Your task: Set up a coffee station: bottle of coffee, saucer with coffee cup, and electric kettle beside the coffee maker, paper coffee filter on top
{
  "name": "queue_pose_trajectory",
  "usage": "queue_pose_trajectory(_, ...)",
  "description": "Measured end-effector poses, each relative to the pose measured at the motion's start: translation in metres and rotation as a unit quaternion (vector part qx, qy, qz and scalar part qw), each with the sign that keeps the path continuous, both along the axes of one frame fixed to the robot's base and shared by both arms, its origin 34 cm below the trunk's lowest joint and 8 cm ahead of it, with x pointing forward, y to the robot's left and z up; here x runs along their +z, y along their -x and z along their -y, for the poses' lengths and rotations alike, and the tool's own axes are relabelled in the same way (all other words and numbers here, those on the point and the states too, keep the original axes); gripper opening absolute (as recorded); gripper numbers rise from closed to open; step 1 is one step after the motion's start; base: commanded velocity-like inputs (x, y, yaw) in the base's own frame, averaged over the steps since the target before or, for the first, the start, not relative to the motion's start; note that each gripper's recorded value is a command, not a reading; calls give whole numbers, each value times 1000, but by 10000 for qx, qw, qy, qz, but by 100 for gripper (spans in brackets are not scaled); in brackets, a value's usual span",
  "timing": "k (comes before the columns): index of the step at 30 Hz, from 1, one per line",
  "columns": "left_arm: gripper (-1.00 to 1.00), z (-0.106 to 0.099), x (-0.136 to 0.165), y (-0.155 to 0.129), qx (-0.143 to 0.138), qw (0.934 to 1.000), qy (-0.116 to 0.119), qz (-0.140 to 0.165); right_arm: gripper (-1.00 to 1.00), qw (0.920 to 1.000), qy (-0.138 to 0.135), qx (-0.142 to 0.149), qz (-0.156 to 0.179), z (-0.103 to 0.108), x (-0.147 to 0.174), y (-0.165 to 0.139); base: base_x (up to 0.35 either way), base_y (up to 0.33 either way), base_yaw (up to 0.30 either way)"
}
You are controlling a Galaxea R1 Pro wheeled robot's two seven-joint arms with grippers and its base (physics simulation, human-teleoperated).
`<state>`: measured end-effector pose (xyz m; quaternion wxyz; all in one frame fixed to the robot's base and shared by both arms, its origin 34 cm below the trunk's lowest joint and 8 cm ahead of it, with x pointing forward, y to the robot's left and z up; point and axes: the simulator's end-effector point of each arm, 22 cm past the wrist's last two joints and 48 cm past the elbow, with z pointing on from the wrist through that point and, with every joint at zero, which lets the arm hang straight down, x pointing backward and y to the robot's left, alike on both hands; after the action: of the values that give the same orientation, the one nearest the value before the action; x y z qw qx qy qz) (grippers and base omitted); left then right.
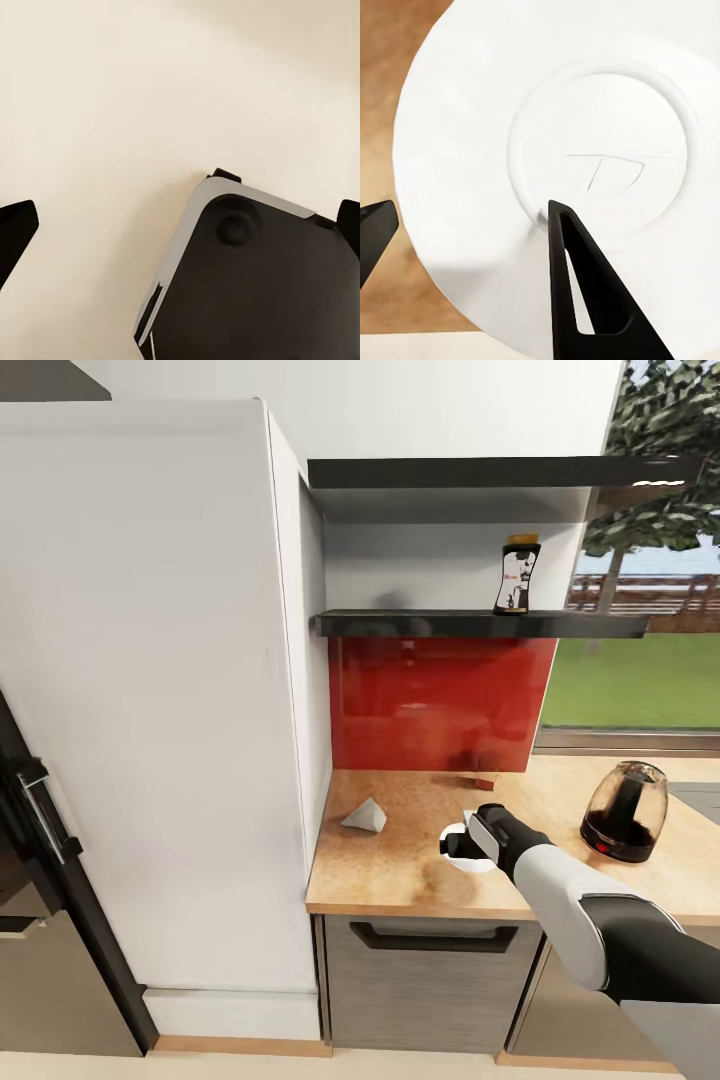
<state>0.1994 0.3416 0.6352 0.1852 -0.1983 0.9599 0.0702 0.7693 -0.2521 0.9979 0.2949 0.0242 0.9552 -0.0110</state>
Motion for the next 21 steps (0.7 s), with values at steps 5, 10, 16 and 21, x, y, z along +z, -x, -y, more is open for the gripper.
queue_pose_trajectory(5,100,4,0,-2,-85,10000,1,42,-100,10000,-7,-1,46,0,1,-2,0,0,0)
queue_pose_trajectory(10,100,7,2,-7,-123,9998,-18,142,-100,10000,12,-17,7,0,-4,1,0,0,-38)
queue_pose_trajectory(16,100,7,2,-9,-127,9998,-15,172,-100,10000,35,-10,-88,-2,-9,8,0,0,-215)
queue_pose_trajectory(21,100,7,3,-11,-124,9997,-15,198,-100,9999,43,-24,-93,1,-8,9,0,0,-241)
